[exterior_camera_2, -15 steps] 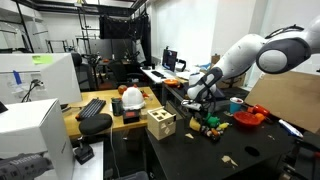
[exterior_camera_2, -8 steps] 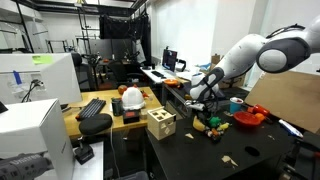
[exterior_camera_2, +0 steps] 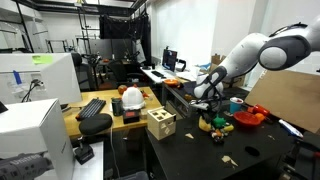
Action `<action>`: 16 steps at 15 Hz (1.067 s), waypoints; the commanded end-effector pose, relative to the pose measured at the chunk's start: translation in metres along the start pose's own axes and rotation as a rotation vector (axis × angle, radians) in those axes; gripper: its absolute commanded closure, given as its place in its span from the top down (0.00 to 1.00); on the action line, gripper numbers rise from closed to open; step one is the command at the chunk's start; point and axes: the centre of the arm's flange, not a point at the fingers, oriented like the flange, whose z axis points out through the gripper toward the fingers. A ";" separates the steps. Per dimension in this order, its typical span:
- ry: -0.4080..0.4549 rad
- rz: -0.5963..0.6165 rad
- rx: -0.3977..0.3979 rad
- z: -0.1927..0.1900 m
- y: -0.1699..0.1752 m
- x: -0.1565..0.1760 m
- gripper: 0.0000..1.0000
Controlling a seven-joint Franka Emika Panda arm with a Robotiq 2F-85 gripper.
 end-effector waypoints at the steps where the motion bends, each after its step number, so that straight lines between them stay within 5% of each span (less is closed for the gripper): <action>1: -0.029 0.055 -0.048 -0.003 0.018 0.009 0.50; 16: -0.135 -0.008 0.136 -0.056 -0.048 -0.040 0.50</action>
